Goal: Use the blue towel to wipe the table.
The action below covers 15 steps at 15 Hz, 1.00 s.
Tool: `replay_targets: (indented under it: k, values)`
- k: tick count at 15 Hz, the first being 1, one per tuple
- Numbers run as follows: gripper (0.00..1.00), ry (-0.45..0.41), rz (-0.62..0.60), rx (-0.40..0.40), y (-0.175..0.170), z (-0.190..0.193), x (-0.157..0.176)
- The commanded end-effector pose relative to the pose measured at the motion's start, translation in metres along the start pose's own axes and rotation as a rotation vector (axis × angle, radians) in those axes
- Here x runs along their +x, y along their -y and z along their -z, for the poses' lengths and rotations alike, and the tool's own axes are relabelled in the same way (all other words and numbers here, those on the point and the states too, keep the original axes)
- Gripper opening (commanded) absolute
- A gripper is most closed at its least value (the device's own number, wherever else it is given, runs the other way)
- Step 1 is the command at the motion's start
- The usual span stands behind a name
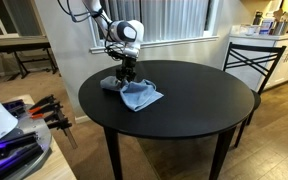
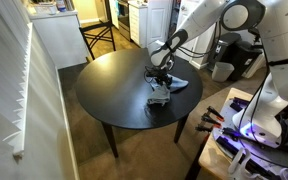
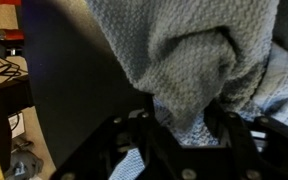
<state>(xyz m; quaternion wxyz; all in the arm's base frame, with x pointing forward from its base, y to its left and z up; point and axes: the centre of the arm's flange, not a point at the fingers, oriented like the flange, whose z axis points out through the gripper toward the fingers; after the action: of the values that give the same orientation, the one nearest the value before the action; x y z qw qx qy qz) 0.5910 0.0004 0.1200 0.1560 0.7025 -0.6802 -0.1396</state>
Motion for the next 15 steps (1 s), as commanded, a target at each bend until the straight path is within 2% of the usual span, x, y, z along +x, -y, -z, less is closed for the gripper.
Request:
replay_targets:
  k: [1, 3, 5, 13, 15]
  values:
    - [0.84, 0.022, 0.006, 0.005, -0.027, -0.013, -0.002]
    - [0.95, 0.025, -0.001, 0.034, -0.033, -0.011, -0.002]
    - [1.0, 0.039, -0.002, 0.08, -0.043, -0.008, -0.004]
    - [1.0, 0.106, -0.066, 0.371, -0.108, 0.026, -0.01]
    - [1.0, 0.114, -0.081, 0.422, -0.123, 0.029, -0.011]
